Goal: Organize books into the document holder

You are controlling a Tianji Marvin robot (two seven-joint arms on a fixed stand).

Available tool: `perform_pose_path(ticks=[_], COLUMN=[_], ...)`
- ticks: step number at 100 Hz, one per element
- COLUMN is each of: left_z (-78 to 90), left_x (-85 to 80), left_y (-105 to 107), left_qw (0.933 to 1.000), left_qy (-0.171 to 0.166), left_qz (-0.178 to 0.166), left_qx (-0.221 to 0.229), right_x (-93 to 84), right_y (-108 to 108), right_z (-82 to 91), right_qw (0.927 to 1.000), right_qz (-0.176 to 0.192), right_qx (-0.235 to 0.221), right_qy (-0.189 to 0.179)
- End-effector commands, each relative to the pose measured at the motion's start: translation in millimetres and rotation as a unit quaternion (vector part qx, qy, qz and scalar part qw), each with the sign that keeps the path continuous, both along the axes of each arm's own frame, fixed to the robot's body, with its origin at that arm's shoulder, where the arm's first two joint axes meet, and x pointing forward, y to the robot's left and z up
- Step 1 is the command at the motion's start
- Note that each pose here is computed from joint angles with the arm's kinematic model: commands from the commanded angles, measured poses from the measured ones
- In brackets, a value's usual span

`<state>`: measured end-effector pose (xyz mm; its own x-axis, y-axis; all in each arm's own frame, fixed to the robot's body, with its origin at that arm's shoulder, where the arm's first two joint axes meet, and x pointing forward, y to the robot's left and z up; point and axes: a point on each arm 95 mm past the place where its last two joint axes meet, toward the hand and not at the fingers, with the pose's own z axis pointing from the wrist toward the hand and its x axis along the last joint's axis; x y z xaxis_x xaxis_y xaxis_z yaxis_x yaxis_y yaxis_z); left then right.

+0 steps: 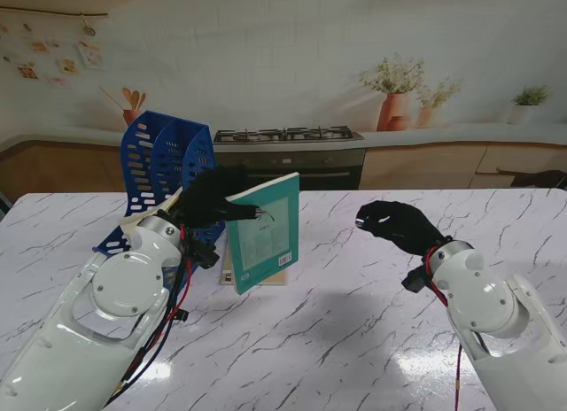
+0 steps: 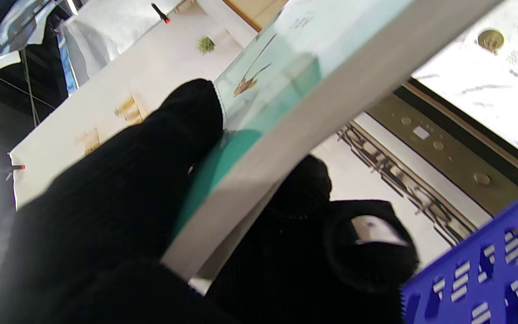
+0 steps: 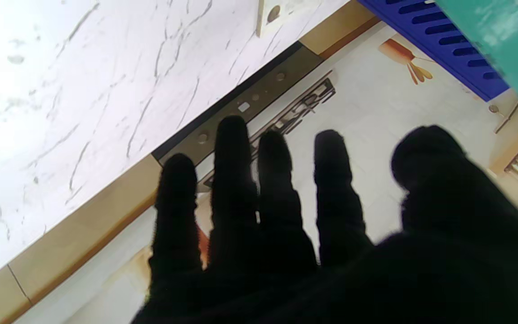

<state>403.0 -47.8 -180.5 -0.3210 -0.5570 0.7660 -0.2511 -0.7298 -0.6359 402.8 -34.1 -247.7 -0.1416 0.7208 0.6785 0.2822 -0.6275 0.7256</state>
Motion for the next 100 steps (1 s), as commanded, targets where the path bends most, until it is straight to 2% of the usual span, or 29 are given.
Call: perform_pose_path(ticks=[1,21,51,75,100], left_z=[12.7,28.2,36.1,39.8,42.6], left_x=[-5.8,-22.2,-38.2,-50.7,-62.5], left_y=[3,22,52,75,99], left_qw=[0.9998,0.9982,0.9922,0.9845,0.9731], left_qy=[-0.020,-0.026,-0.030,-0.030,-0.036], left_qz=[0.003,0.053,0.116,0.166,0.221], left_qx=[0.000,0.012,0.035,0.049,0.056], right_x=[-0.6,2.4,1.7,1.0,-0.6], right_y=[4,6,5,4,3], right_z=[-5.2,-5.3,-5.6,-5.7,-6.3], right_qw=[1.0000,0.9999,1.0000,0.9999,0.9998], right_qz=[0.001,0.001,-0.004,-0.009,-0.011], right_qx=[0.005,0.007,-0.001,0.001,0.002], right_qy=[0.006,0.008,0.007,0.009,0.014])
